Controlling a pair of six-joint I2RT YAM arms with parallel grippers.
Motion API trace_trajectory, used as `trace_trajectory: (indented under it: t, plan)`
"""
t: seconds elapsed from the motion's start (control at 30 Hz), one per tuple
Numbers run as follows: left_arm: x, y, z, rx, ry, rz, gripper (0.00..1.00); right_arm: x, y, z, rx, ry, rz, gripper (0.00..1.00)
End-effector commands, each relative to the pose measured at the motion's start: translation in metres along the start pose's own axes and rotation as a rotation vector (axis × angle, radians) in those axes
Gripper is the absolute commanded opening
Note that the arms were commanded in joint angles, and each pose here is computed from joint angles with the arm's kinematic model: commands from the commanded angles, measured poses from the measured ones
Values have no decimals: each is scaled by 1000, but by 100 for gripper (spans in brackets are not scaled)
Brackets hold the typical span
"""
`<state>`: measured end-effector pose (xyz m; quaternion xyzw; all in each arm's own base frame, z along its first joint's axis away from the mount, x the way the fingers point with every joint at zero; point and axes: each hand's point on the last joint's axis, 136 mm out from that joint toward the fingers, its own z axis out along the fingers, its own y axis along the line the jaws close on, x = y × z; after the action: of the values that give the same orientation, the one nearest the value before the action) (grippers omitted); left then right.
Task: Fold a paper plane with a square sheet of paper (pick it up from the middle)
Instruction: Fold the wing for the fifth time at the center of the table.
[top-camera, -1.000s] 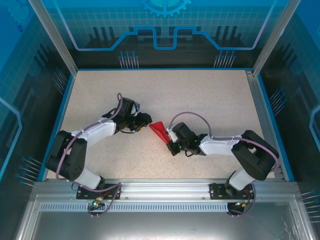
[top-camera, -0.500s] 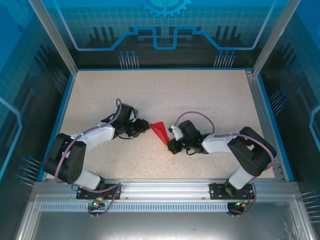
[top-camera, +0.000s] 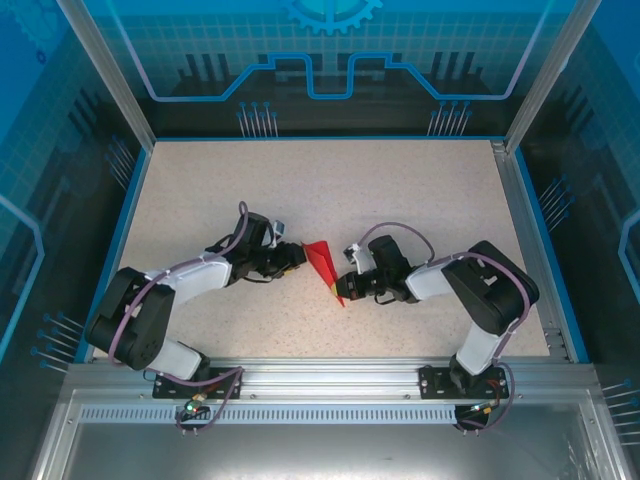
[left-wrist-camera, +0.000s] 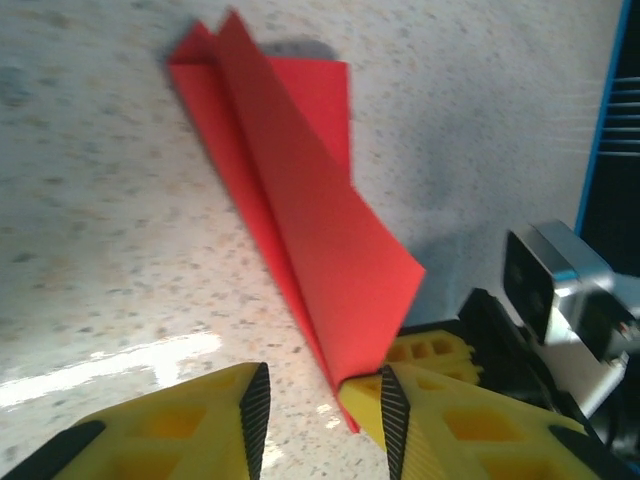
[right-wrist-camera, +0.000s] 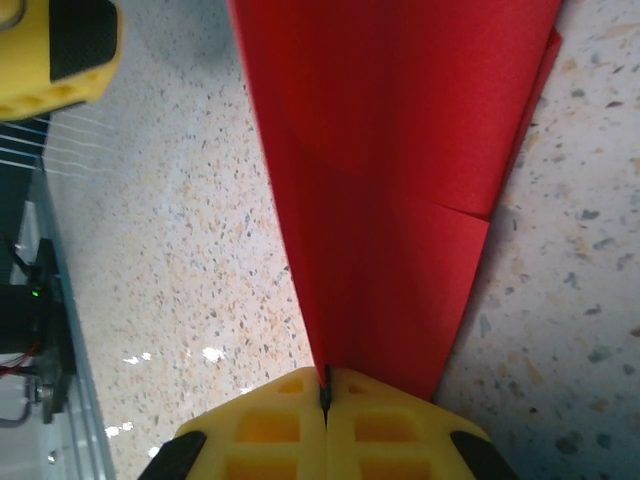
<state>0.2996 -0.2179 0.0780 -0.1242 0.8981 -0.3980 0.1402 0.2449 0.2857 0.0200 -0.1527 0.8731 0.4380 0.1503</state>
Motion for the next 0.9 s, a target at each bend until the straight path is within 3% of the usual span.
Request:
trace_trajectory:
  t: [0.0, 0.43, 0.87]
  plan:
    - [7, -27, 8, 118, 19, 72, 39, -2, 4, -2, -78, 8, 59, 1]
    - [16, -54, 44, 219, 47, 166, 41, 1, -19, -2, -102, 28, 239, 0]
    - [13, -47, 62, 220, 52, 185, 43, 12, -38, 2, -30, 55, 343, 0]
